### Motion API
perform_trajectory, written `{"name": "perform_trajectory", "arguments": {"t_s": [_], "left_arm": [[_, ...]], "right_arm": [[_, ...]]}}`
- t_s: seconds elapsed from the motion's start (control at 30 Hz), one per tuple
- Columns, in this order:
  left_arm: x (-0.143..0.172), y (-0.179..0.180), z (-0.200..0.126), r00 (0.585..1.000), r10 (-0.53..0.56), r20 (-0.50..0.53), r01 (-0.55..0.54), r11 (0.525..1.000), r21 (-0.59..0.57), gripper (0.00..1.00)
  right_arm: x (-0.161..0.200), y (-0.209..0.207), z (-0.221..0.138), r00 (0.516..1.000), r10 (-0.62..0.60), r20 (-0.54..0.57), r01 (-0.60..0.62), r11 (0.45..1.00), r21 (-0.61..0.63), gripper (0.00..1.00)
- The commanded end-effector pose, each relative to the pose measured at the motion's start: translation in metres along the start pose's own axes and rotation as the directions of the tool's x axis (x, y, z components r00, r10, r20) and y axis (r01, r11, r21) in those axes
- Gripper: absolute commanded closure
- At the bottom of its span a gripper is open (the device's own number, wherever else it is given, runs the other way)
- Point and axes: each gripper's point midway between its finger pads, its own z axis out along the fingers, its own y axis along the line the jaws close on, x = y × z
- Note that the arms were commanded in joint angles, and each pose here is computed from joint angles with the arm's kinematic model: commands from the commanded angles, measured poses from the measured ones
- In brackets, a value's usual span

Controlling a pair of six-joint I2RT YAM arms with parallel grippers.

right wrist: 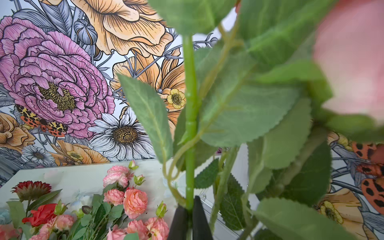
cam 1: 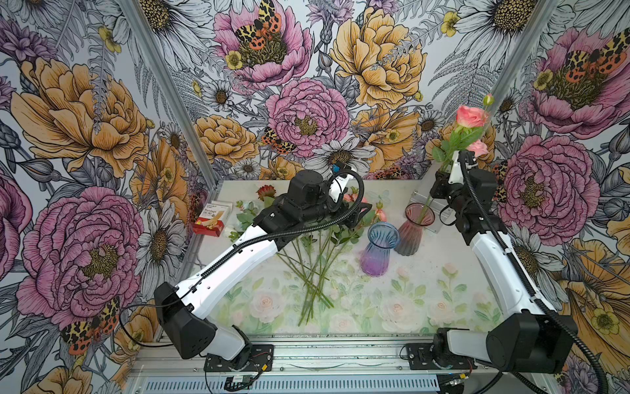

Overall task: Place the pink flowers into the vase
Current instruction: Place the flower in the vase.

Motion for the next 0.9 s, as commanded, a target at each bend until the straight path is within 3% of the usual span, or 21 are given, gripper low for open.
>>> {"name": "perform_trajectory", "arguments": {"t_s": [0.0,0.33,0.47,0.57,0.73,0.87], "left_arm": [[0.002,0.003,-0.005,1.0,0.002,0.006,-0.002,0.999,-0.038,0.01],[0.005,0.034,-0.011,1.0,-0.02,0.02,0.024,0.978,-0.206,0.01],[0.004,0.056,-0.013,0.998,-0.049,0.036,0.058,0.948,-0.312,0.02],[0.007,0.07,-0.016,0.995,-0.09,0.053,0.103,0.925,-0.367,0.01],[0.012,0.088,-0.023,0.985,-0.157,0.076,0.174,0.902,-0.396,0.02],[0.017,0.098,-0.026,0.966,-0.243,0.089,0.258,0.897,-0.359,0.02]], "right_arm": [[0.0,0.005,-0.002,1.0,0.011,0.024,-0.011,1.0,-0.003,0.98],[0.03,0.007,0.0,0.999,0.023,-0.026,-0.023,1.0,0.015,0.89],[0.037,0.009,0.0,0.999,0.035,-0.042,-0.034,0.999,0.013,0.75],[0.038,0.01,-0.001,0.998,0.033,-0.048,-0.032,0.999,0.014,0.58],[0.03,0.014,-0.009,0.999,0.031,-0.032,-0.03,0.999,0.014,0.27],[0.021,0.019,-0.021,1.0,0.025,-0.013,-0.025,1.0,0.014,0.11]]}}
